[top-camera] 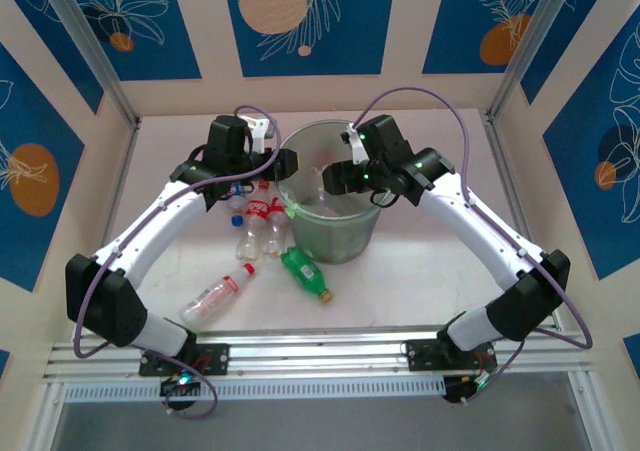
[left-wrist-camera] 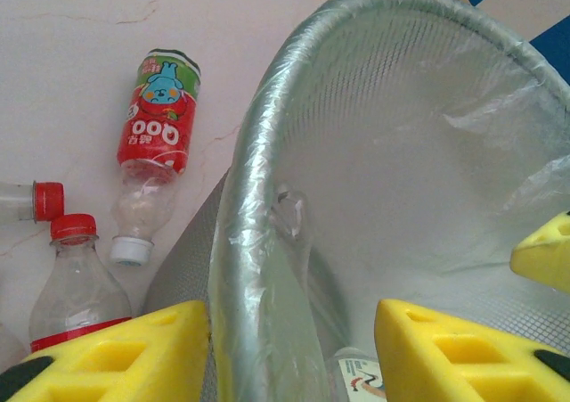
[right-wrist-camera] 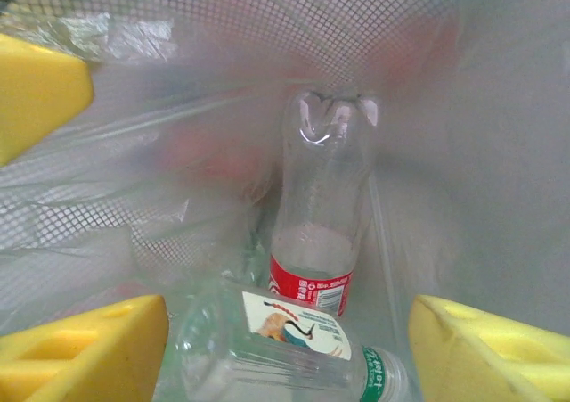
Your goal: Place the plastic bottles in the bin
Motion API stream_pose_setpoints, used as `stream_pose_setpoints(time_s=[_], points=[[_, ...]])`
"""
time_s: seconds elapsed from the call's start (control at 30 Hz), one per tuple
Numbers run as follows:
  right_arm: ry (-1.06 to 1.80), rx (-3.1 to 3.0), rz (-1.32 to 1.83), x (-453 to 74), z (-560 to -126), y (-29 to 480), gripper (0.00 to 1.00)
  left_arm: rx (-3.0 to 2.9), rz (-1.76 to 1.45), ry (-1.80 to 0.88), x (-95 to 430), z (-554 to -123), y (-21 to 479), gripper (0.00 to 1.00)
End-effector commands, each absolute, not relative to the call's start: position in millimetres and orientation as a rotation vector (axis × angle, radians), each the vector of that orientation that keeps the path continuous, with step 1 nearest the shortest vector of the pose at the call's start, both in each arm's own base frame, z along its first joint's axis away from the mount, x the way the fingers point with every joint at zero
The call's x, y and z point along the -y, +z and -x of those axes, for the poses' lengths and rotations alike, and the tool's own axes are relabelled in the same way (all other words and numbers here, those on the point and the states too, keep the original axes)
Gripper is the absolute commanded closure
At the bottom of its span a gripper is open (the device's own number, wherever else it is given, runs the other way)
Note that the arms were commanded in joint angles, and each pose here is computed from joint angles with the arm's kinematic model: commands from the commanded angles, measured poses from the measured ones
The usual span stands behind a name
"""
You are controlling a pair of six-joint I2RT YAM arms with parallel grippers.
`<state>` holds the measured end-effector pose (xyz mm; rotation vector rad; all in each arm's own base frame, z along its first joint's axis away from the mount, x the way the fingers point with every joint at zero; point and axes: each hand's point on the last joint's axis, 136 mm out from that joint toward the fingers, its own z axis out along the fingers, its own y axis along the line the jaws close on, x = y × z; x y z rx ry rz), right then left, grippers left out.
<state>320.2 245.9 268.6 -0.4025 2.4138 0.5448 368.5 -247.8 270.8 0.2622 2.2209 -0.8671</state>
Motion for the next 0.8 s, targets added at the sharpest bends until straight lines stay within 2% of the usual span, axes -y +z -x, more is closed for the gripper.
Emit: stream_pose_setpoints(time_s=[0.0, 0.2, 0.33, 0.53, 0.77], points=[[0.554, -2.303, 0.407, -244, -321, 310, 0.28, -2.224, -0.276, -0.862, 245, -363, 270, 0.48], [0.497, -2.211, 0.349, -220, -321, 346, 0.28, -2.224, -0.273, -0.873, 246, -363, 270, 0.48], [0.435, -2.194, 0.235, -185, -322, 355, 0.28, -2.217, -0.258, -0.913, 249, -362, 274, 0.48], [0.514, -2.261, 0.032, -138, -313, 335, 0.28, -2.217, -0.198, -1.03, 261, -364, 271, 0.47], [0.623, -2.321, -0.066, -118, -301, 308, 0.32, -2.238, -0.125, -1.086, 277, -365, 256, 0.46]])
